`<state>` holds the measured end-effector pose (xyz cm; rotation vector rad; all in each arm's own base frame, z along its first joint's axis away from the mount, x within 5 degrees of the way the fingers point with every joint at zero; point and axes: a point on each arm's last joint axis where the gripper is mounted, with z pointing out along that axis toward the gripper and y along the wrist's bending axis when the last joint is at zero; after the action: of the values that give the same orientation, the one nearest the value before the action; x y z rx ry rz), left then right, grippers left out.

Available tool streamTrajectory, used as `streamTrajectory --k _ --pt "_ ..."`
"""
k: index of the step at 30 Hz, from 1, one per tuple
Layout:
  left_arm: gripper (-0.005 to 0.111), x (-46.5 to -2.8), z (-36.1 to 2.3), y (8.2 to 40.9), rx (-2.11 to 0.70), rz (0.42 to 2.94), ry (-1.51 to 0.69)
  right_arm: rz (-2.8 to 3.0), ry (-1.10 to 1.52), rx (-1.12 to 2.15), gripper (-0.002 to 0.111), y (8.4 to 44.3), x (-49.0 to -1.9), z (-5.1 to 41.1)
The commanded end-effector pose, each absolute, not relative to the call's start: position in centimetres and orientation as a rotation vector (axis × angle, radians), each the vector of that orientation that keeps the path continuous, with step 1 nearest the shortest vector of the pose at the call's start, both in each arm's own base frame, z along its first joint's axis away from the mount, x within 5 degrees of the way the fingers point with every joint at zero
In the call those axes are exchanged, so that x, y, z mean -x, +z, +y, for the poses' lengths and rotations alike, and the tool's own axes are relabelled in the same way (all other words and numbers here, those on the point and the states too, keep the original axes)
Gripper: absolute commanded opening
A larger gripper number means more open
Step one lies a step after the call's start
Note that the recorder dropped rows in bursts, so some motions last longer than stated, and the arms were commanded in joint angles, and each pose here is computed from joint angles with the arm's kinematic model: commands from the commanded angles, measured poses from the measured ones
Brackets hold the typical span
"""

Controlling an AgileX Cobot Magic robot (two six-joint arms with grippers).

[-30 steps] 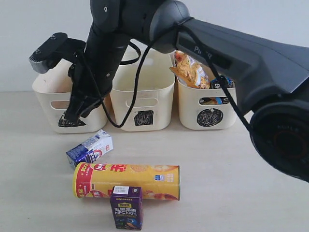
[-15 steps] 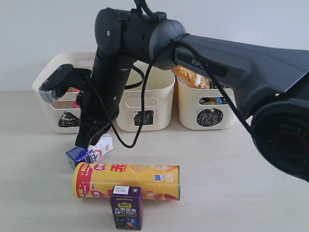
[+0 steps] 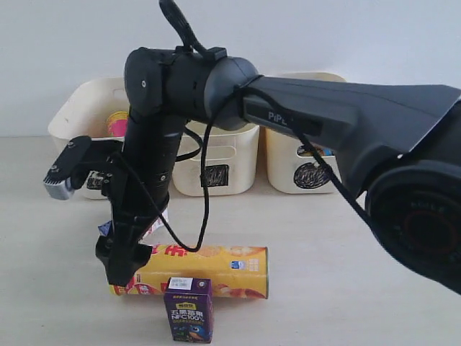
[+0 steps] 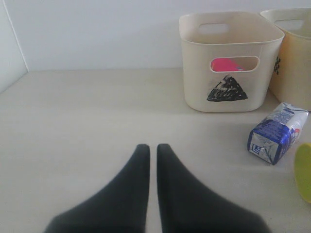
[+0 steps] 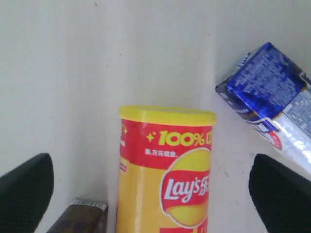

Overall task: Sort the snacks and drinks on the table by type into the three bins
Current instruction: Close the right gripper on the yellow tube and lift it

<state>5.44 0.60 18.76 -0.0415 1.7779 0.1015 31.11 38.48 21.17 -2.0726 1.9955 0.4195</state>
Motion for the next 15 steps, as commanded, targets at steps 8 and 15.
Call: streamTrajectory --k 8,15 --pt "0.004 -5.4 0.6 18.7 0.037 1.779 0.108 1.988 0.315 2.162 0.100 18.8 -31.1 38.7" --pt "0.004 -5.4 0.6 18.7 0.037 1.779 0.108 2.011 0.275 2.196 0.100 16.9 -31.5 38.7"
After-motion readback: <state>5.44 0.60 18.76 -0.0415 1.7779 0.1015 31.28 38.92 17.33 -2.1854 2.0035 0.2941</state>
